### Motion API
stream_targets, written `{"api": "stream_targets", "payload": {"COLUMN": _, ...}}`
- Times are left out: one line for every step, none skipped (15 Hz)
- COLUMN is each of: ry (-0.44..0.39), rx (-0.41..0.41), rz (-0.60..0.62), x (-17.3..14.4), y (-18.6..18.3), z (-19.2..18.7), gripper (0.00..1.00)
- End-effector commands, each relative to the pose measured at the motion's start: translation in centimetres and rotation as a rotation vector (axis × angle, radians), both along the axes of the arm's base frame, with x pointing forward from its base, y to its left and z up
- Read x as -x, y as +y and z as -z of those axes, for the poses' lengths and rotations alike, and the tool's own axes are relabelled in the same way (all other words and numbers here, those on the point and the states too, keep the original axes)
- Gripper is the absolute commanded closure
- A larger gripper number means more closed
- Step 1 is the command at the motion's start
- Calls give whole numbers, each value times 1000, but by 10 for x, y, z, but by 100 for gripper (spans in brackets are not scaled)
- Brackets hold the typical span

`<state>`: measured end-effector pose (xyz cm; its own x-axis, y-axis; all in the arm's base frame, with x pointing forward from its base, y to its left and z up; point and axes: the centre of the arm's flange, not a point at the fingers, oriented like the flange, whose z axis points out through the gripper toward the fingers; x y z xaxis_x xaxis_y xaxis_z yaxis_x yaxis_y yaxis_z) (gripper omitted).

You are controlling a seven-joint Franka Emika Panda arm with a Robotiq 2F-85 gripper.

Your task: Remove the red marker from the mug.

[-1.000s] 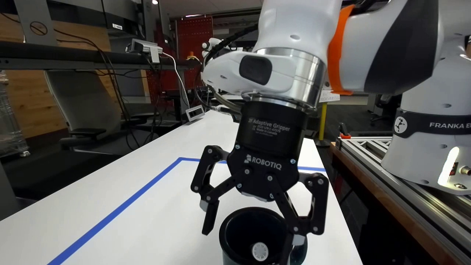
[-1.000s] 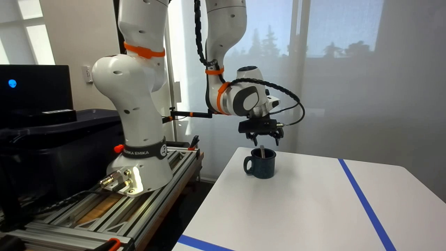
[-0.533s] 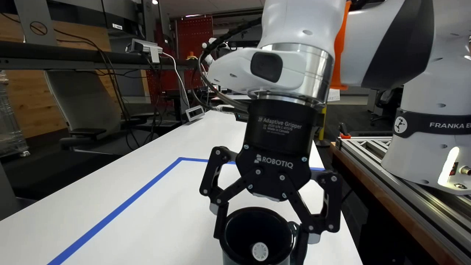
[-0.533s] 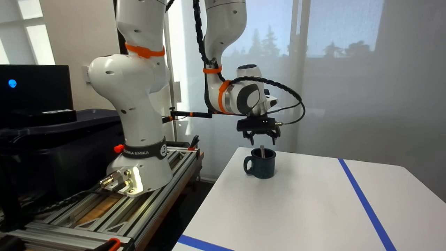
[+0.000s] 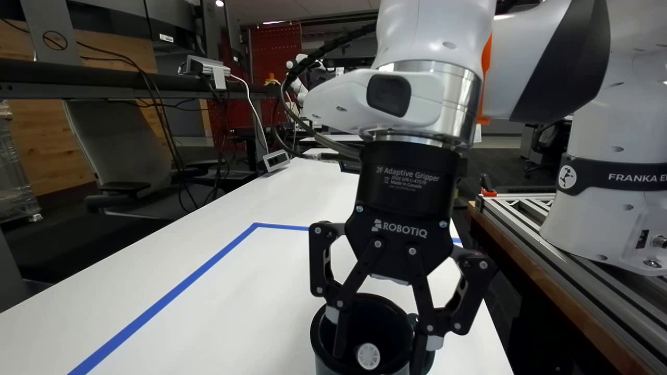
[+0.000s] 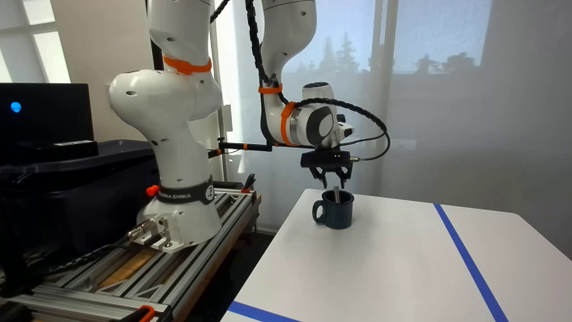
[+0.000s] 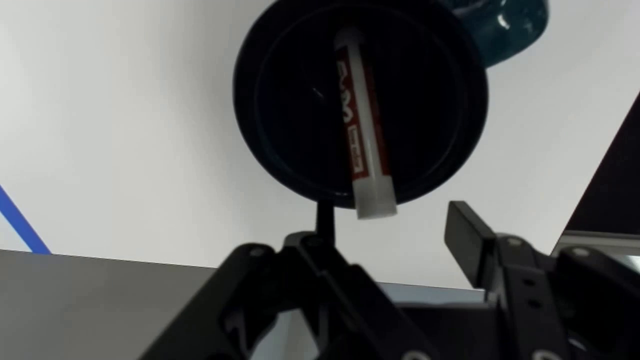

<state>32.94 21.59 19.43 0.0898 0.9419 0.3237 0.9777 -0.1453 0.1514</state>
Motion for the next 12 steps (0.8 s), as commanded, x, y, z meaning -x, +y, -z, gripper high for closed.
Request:
{"api": "stream_targets", "payload": {"ry": 11, "rx": 9, "rz": 12, "x": 14, "y": -18, "z": -31, "gripper": 46}}
{"api": "stream_targets", "payload": {"ry": 10, "rx": 8, "rz": 13, "x": 14, "y": -19, "z": -30, "gripper": 49}}
{"api": "stream_targets", "payload": {"ry": 9, "rx": 7, "rz": 15, "x": 13, "y": -21, "z": -30, "gripper": 53}}
{"api": "stream_targets", "payload": {"ry": 7, "rx": 6, "rz": 11, "x": 13, "y": -21, "z": -30, "gripper": 53}}
{"api": "stream_targets", "payload": {"ry": 9, "rx": 2, "rz": 10, "x": 12, "y": -22, "z": -29, "gripper": 59}}
{"api": "stream_targets", "payload": {"ry": 9, "rx": 1, "rz": 9, "x": 11, "y": -23, "z": -28, "gripper": 60}}
{"api": "stream_targets", "payload": {"ry": 9, "rx": 1, "rz": 8, "x": 11, "y": -24, "z": -27, "gripper": 64}}
{"api": "stream_targets", "payload": {"ry": 9, "rx": -2, "rz": 4, "x": 10, "y": -23, "z": -26, "gripper": 67}}
{"api": "stream_targets", "payload": {"ry": 6, "rx": -3, "rz": -1, "x": 9, "y": -23, "z": -25, "gripper": 68}}
{"api": "stream_targets", "payload": {"ry": 4, "rx": -4, "rz": -3, "x": 8, "y": -24, "z": -24, "gripper": 72}}
{"api": "stream_targets", "payload": {"ry": 3, "rx": -7, "rz": -9, "x": 8, "y": -23, "z": -23, "gripper": 68}}
{"api": "stream_targets", "payload": {"ry": 3, "rx": -9, "rz": -13, "x": 7, "y": -23, "z": -23, "gripper": 69}}
